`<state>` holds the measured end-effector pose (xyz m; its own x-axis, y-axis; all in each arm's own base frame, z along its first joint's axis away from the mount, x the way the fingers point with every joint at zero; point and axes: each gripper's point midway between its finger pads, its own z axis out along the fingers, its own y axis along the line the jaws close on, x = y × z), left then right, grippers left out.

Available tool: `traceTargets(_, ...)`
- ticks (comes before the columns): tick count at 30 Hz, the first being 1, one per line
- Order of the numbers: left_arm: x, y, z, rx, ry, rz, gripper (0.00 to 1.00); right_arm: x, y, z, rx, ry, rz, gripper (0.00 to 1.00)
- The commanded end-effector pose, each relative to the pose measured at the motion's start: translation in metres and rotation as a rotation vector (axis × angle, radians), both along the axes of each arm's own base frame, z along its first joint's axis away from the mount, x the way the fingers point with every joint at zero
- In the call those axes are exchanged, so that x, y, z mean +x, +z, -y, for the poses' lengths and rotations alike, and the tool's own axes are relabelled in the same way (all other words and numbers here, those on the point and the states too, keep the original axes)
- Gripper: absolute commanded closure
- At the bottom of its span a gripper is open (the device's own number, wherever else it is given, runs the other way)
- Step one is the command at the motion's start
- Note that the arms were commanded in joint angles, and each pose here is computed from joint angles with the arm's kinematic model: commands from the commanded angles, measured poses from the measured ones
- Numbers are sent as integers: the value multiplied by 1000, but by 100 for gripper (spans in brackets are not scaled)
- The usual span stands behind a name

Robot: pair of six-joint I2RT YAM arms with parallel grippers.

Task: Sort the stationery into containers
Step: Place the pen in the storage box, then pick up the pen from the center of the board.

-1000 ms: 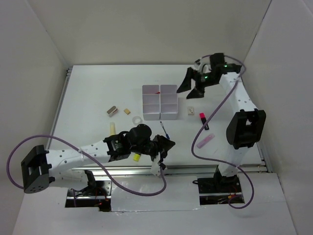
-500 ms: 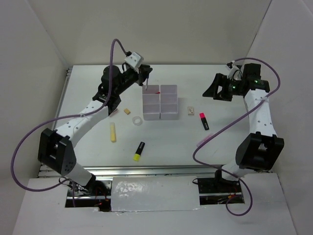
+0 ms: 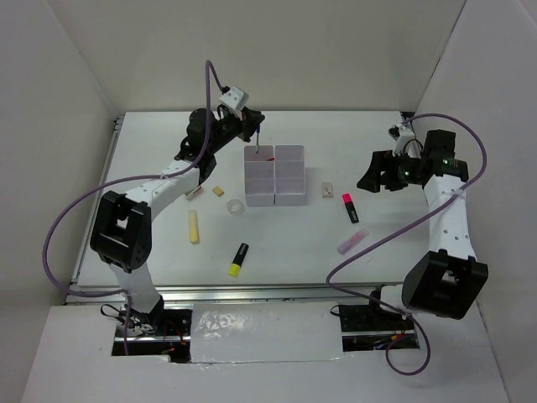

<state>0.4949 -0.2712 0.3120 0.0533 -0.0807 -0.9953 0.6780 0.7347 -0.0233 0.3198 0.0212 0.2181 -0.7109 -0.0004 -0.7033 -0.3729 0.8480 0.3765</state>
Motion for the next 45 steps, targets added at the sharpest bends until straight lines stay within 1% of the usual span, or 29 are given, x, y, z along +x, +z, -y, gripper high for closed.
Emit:
traceTargets(1,8,34,3,-29,-19,147,100,-16,-4,9,-124,93,73,16)
traceTargets(5,16,21,7,-8,-21,144,100,-29,-17,12,-195,139,86,17)
traceTargets(10,30,4,5,10,10,134,100,-36,-27,18,-336,202,142,17)
traceTargets(11,31,1,4,17,12,134,98,-38,-32,18,-360,230,152,17)
traceTargets(13,30,-4,4,26,1,130,92,-45,-39,19,-405,259,158,17)
traceTargets(14,29,-8,3,30,-3,121,81,-45,-41,20,-441,284,174,17)
traceTargets(16,28,-17,-1,34,-1,94,67,-50,-52,19,-503,328,166,17)
traceTargets(17,26,-14,-3,32,2,96,57,-50,-57,20,-539,357,178,19)
traceTargets(19,20,-16,-6,36,3,92,52,-53,-66,17,-613,425,193,23)
traceTargets(20,18,-16,-7,37,2,91,49,-55,-70,16,-635,452,192,27)
traceTargets(22,13,-14,-9,39,-6,85,42,-63,-79,9,-697,552,198,31)
traceTargets(24,9,-11,-9,39,-14,79,37,-70,-86,3,-748,640,194,32)
traceTargets(25,4,-1,-9,31,-27,89,31,-74,-93,-3,-779,711,194,33)
traceTargets(27,-2,10,-8,20,-39,91,29,-79,-98,0,-854,773,176,35)
traceTargets(28,-9,21,-10,8,-45,87,29,-84,-102,-7,-877,854,181,36)
traceTargets(29,-13,28,-11,2,-55,86,29,-86,-104,-6,-909,889,172,39)
traceTargets(30,-17,33,-14,-6,-58,77,28,-86,-105,-7,-925,925,168,40)
traceTargets(31,-26,43,-18,-6,-62,66,28,-91,-107,-14,-942,1000,172,41)
traceTargets(33,-36,49,-22,4,-85,45,28,-90,-110,-15,-975,1062,139,43)
traceTargets(35,-53,54,-29,18,-111,2,28,-93,-118,-19,-986,1144,78,45)
traceTargets(36,-59,61,-37,20,-110,1,28,-92,-114,-21,-986,1164,67,45)
traceTargets(37,-65,57,-42,29,-112,-38,25,-92,-116,-23,-984,1186,51,45)
traceTargets(39,-76,61,-54,30,-109,-55,23,-87,-123,-24,-991,1232,24,44)
traceTargets(42,-88,59,-72,27,-87,-80,10,-82,-136,-27,-1015,1277,-1,42)
traceTargets(45,-97,59,-92,18,-36,-97,9,-83,-149,-34,-1017,1320,-42,39)
